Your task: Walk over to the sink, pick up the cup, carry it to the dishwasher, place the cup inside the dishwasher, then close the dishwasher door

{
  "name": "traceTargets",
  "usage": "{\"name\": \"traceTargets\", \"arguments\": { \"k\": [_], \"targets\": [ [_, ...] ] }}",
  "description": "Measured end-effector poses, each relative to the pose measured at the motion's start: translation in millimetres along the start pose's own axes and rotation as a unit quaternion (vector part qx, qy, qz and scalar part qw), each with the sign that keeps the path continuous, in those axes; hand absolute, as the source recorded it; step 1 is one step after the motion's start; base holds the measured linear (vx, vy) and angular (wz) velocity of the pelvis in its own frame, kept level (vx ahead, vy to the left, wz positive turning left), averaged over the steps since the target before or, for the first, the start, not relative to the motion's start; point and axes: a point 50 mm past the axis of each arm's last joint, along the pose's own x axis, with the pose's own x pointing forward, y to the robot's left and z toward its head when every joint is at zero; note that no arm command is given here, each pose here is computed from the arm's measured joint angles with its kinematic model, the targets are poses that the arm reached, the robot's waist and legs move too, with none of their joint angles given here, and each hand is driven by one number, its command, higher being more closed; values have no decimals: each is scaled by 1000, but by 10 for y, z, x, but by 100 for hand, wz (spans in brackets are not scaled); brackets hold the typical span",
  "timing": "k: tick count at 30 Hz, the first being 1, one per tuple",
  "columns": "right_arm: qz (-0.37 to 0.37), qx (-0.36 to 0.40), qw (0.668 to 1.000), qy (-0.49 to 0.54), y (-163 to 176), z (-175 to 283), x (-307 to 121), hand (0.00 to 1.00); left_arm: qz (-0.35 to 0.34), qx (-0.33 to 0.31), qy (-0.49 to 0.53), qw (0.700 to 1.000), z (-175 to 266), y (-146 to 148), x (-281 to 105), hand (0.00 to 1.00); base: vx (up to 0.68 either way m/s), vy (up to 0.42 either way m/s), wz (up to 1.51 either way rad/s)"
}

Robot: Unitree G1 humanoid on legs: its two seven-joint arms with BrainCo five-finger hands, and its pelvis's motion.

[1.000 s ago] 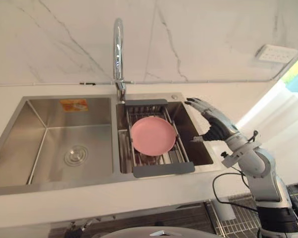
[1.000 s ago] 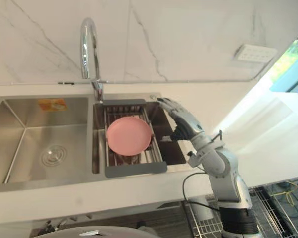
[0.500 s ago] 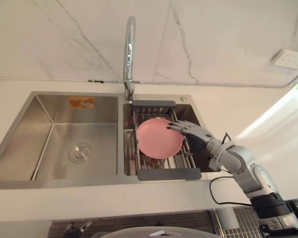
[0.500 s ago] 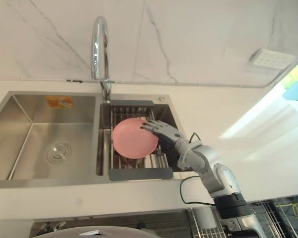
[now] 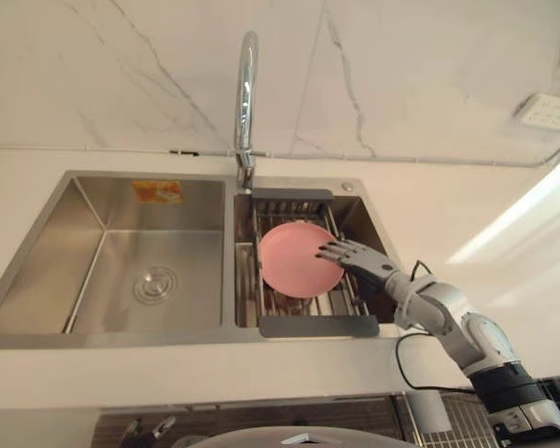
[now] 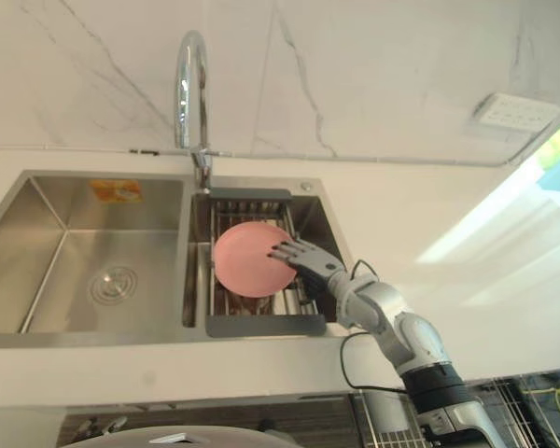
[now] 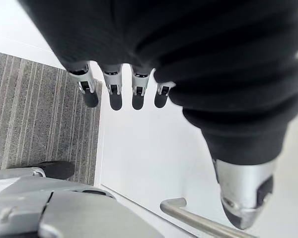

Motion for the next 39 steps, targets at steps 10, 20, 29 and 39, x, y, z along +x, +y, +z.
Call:
{"name": "traceTargets", "arguments": {
  "k": [10, 20, 29, 39],
  "targets": [
    [29, -46, 999, -1, 140, 15, 50, 0, -2, 3, 4, 1000, -33, -6, -14, 0, -35, -16, 0],
    [43, -76, 996, 7, 304, 0, 93, 0, -5, 7, 5, 1000, -38, -19, -17, 0, -16, -6, 0],
    [-11, -68, 997, 25, 378, 29, 194, 100, -12, 14, 4, 1000, -33, -50, -17, 0, 0, 0, 0],
    [-69, -79, 994, 41, 334, 26, 211, 100, -7, 14, 6, 1000, -51, -43, -25, 0, -18, -11, 5]
  ]
}}
